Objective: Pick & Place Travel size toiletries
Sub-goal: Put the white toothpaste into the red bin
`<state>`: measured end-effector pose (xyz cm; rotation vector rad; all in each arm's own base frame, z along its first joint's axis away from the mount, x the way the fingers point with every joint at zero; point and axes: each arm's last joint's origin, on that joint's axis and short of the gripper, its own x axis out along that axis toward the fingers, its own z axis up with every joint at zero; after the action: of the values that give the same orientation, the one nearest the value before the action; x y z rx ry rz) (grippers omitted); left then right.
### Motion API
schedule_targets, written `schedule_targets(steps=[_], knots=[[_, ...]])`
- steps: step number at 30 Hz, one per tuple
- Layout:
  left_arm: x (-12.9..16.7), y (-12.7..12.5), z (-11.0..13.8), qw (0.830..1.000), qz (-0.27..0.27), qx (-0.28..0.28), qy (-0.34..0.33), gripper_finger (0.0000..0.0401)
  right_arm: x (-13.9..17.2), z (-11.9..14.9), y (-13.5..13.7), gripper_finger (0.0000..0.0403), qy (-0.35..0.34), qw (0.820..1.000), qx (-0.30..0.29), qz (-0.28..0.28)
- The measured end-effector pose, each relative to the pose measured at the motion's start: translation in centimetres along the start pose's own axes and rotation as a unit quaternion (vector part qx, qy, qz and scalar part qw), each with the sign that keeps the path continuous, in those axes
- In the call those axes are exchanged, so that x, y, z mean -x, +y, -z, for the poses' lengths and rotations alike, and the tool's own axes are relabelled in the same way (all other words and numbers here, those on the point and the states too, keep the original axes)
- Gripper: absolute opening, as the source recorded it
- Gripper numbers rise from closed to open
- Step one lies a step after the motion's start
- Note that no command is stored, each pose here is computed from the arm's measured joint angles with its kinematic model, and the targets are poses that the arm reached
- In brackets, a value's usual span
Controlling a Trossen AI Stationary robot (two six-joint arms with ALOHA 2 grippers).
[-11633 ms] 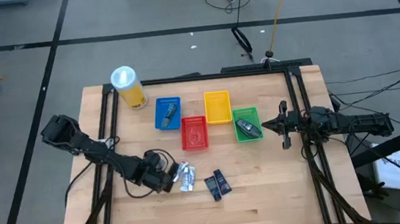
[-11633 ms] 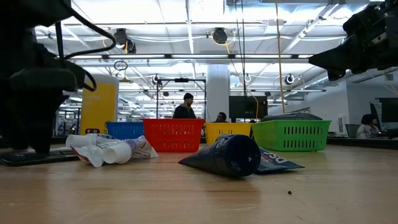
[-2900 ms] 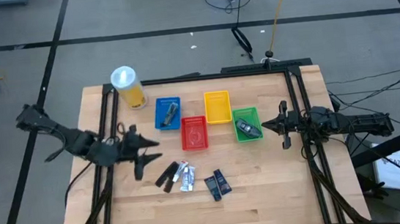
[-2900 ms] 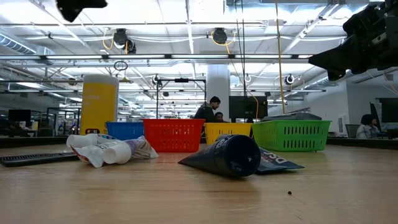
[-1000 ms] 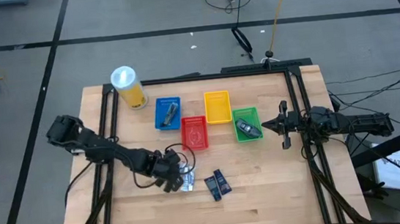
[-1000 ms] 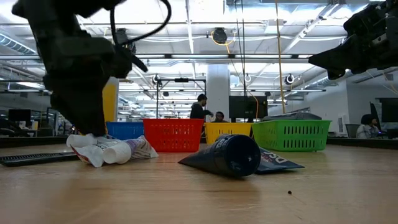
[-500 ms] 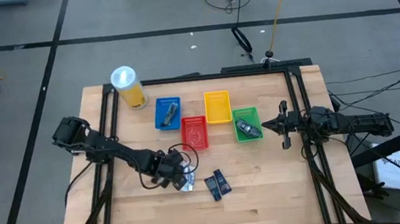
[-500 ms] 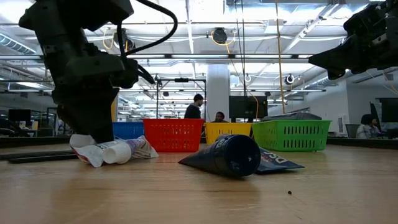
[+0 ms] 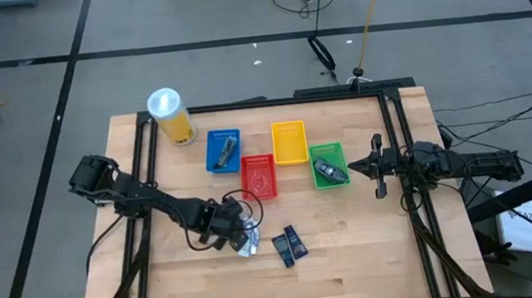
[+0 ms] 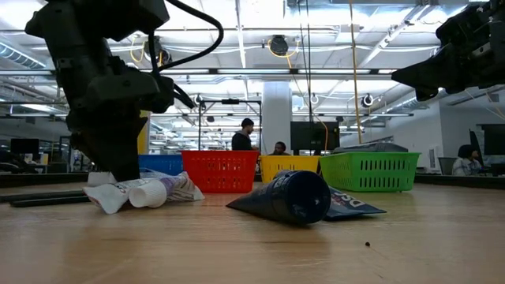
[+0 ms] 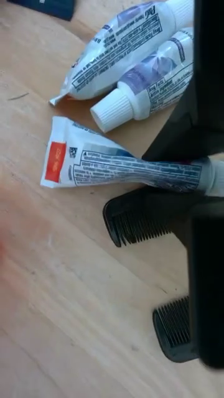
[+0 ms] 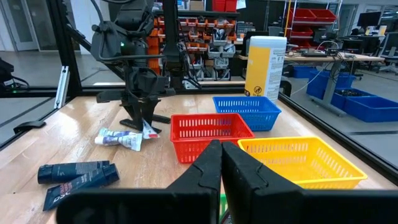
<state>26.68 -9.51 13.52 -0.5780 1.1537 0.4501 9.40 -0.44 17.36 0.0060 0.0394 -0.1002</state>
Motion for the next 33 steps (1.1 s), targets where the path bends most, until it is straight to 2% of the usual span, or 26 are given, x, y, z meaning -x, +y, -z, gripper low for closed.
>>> schedule_targets(steps=[5, 11, 15, 24, 33], knots=[[1.0, 0.1, 0.0, 1.000, 0.016, -0.006, 0.004, 0.0008, 0.0, 0.0, 0.0, 0.0004, 0.000, 1.000, 0.000, 0.000], [3.4, 0.2, -0.5, 0.999, 0.041, -0.006, -0.033, 0.0016, 0.0, 0.0, 0.0, 0.0004, 0.000, 1.000, 0.000, 0.000], [5.4, 0.2, -1.0, 0.995, 0.058, -0.020, -0.084, 0.0006, 0.0, 0.0, 0.0, 0.0004, 0.000, 1.000, 0.000, 0.000], [9.0, 0.6, -2.4, 0.974, 0.080, -0.033, -0.211, 0.0009, 0.0, 0.0, 0.0, 0.0004, -0.001, 1.000, 0.000, 0.000], [10.0, 1.0, -5.6, 0.949, 0.110, -0.035, -0.292, 0.0013, 0.0, 0.0, 0.0, 0.0004, -0.002, 1.000, 0.000, 0.000]])
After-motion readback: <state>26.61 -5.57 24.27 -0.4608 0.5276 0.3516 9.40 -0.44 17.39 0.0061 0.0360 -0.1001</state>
